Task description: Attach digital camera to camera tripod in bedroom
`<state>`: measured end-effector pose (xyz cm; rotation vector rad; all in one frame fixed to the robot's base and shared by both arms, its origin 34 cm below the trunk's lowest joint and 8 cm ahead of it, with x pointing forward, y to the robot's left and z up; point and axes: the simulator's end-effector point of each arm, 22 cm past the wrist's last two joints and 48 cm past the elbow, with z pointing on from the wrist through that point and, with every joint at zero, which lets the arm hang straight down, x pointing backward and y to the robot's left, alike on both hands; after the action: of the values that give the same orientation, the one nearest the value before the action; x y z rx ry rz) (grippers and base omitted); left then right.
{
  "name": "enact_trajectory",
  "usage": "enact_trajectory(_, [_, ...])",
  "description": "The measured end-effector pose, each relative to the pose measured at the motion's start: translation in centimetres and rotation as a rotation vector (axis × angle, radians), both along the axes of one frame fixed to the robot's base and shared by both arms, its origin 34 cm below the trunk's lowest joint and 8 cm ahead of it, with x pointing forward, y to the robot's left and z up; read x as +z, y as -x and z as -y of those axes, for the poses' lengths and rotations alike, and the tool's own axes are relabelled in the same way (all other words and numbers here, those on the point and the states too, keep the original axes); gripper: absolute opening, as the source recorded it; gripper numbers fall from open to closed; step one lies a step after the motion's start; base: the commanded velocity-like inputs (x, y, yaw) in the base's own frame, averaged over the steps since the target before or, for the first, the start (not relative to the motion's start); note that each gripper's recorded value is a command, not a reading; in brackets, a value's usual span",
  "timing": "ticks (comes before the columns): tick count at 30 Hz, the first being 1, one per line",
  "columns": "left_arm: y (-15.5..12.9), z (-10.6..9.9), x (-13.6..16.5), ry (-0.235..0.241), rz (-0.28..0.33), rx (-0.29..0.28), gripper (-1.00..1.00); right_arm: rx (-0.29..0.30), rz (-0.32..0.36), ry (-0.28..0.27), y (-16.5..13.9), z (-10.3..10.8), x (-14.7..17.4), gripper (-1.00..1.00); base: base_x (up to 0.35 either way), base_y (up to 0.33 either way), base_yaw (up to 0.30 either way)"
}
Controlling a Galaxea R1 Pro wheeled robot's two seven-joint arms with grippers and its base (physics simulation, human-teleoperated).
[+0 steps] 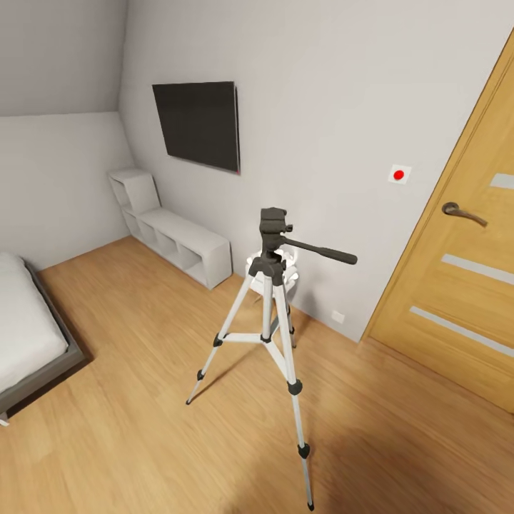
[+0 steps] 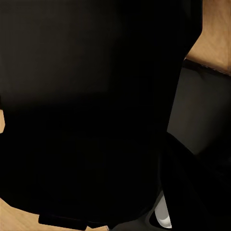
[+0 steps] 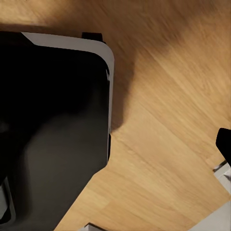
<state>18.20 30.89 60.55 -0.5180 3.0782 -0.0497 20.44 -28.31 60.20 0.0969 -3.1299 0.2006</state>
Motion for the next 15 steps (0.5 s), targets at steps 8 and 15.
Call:
enact_trajectory(8, [0.0,0.0,0.0,0.0,0.0,0.0,-1.0,0.0,0.0,0.0,0.0,-0.02,0.0,1.0,0.023,0.0,0.0])
enact_trajectory(15, [0.0,0.0,0.0,0.0,0.0,0.0,-1.0,0.0,0.001,0.003,-0.01,0.07,0.01,1.0,0.115,0.0,0.0])
